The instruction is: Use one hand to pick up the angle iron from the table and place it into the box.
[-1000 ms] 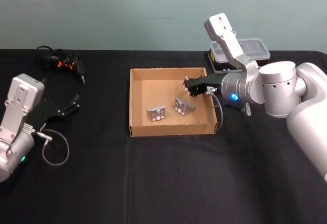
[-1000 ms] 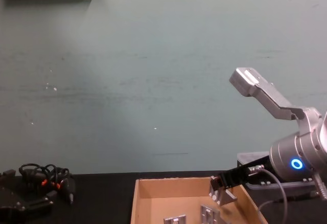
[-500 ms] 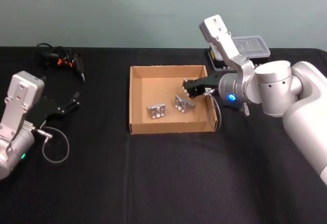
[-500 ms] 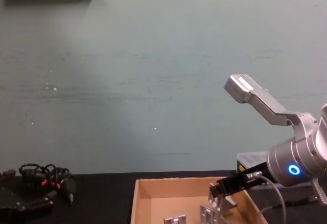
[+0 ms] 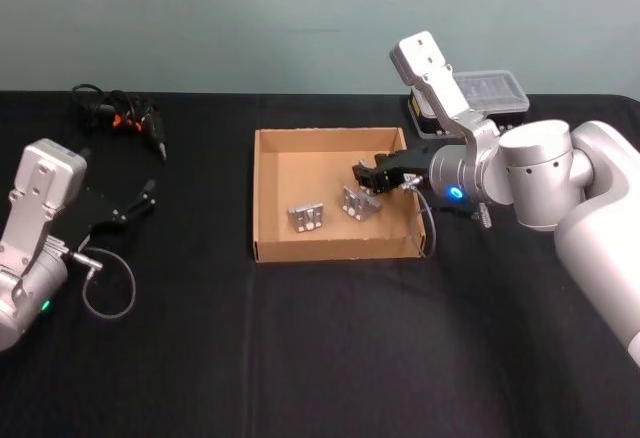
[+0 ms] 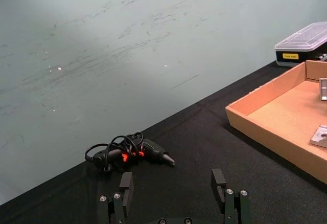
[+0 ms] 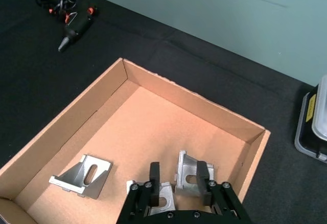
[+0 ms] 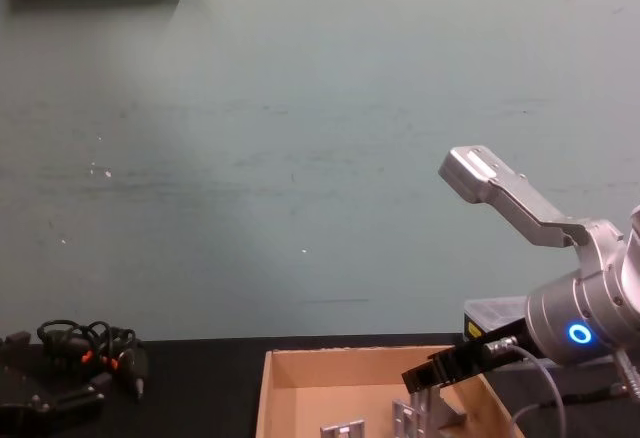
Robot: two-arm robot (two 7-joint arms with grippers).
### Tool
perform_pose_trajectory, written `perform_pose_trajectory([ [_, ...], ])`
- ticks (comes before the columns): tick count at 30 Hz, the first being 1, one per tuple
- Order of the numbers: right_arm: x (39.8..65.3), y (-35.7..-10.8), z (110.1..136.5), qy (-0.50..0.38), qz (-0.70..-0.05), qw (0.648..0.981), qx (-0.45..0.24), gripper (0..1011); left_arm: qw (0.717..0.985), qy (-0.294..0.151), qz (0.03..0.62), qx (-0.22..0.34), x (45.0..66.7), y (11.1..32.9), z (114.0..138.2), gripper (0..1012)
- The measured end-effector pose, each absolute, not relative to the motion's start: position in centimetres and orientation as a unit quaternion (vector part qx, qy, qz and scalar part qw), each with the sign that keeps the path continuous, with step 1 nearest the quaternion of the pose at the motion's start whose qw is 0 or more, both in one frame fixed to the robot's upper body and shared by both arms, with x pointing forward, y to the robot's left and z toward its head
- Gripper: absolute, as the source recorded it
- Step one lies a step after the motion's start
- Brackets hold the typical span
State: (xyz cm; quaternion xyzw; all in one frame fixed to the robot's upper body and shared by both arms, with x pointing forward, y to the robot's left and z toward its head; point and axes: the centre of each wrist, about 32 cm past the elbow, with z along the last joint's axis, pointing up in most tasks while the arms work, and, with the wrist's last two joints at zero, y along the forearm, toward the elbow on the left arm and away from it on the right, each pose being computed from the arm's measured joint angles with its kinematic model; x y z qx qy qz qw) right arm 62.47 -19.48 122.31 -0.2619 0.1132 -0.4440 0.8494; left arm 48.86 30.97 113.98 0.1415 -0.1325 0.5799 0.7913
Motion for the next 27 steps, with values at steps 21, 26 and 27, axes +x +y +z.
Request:
perform_pose_trajectory([
  [21, 58.4, -20.2, 123.8, 0.03, -0.458, 0.861, -0.219, 997, 0.791, -0.132, 0.58, 0.141, 48.9, 31.0, 114.0, 1000],
  [26, 56.4, -20.8, 123.6, -0.028, -0.471, 0.858, -0.2, 1004, 0.791, -0.132, 0.58, 0.142, 48.9, 31.0, 114.0, 1000],
  [27, 55.9, -21.0, 123.5, -0.043, -0.475, 0.857, -0.196, 1004, 0.791, -0.132, 0.58, 0.142, 48.9, 31.0, 114.0, 1000],
])
